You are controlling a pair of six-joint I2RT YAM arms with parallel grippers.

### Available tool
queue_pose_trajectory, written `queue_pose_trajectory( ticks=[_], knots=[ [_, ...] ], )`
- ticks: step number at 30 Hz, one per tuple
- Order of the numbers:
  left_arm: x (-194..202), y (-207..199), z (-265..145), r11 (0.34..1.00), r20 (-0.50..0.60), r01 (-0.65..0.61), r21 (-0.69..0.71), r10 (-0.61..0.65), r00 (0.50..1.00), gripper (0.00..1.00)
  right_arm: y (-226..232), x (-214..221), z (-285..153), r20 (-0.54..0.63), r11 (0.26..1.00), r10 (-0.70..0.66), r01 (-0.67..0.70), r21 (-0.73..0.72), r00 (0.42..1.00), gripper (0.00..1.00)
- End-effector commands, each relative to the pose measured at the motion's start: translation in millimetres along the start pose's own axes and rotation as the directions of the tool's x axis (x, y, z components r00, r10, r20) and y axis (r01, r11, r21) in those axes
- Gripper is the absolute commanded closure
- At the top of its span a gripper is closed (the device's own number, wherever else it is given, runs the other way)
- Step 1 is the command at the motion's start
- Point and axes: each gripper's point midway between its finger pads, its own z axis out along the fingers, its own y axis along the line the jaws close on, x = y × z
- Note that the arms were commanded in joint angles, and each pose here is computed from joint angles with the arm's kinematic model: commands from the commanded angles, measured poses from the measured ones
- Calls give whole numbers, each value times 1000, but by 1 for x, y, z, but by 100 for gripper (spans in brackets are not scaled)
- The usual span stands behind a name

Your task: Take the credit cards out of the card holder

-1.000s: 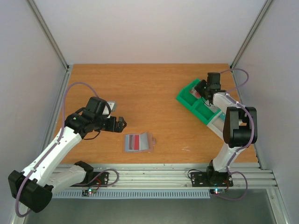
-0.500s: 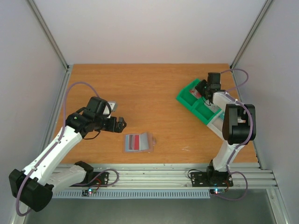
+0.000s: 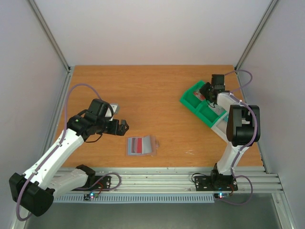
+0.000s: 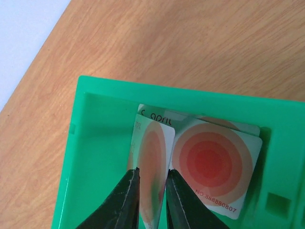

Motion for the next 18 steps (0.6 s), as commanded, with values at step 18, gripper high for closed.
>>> queue_pose_trajectory(
  ticks=[18],
  knots=[
    [-7, -7, 0, 996, 6, 79, 30, -79, 997, 1, 12, -34, -54, 2, 989, -36, 36, 143, 999, 70]
  ],
)
